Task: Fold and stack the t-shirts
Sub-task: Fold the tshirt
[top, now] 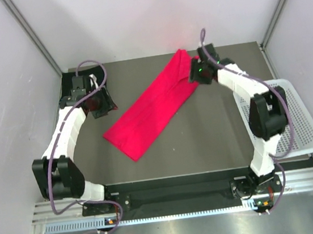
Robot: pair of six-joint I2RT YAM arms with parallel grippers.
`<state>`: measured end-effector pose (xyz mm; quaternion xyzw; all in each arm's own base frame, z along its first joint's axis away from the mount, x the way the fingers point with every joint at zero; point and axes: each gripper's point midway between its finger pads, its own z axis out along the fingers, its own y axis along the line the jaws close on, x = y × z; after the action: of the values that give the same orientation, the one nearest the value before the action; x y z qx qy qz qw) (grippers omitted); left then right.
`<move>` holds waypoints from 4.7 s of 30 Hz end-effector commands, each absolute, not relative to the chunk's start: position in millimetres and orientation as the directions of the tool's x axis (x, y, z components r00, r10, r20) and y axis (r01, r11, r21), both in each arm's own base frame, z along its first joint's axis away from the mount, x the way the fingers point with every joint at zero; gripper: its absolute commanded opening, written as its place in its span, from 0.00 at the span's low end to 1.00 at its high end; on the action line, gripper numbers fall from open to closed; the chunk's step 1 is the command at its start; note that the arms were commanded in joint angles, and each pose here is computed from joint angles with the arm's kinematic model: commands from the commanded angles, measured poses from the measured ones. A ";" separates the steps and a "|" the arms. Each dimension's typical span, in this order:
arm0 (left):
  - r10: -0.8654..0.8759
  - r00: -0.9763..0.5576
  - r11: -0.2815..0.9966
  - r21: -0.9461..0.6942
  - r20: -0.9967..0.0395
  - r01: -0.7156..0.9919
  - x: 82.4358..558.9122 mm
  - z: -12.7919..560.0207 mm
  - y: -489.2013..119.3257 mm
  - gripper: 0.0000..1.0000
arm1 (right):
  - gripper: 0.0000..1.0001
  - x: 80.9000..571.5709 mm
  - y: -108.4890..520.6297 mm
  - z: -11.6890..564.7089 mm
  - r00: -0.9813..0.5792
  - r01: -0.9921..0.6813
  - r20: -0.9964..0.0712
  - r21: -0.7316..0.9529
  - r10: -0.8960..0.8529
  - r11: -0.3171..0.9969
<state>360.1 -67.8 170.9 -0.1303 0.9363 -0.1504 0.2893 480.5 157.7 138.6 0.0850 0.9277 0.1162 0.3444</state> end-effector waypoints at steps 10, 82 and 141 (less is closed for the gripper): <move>-0.412 -0.692 0.876 -0.467 -0.592 -0.122 304.5 231.4 -72.8 0.58 | 0.57 235.3 385.7 135.2 -0.933 -0.081 -0.272 0.794 0.234 0.602; -0.390 -0.687 0.910 -0.370 -0.613 -0.187 262.8 234.1 -77.8 0.65 | 0.00 111.3 364.7 -9.8 -0.975 0.124 -0.100 0.502 0.200 0.856; -0.383 -0.460 0.711 -0.573 -0.801 0.407 661.4 117.9 -281.2 0.76 | 0.59 581.4 99.8 100.2 -0.631 0.181 -0.629 0.449 0.454 0.875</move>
<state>634.3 -277.3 87.7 0.0105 0.8131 -0.3516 0.4639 549.6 100.1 72.5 0.1789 0.9111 0.1464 0.3412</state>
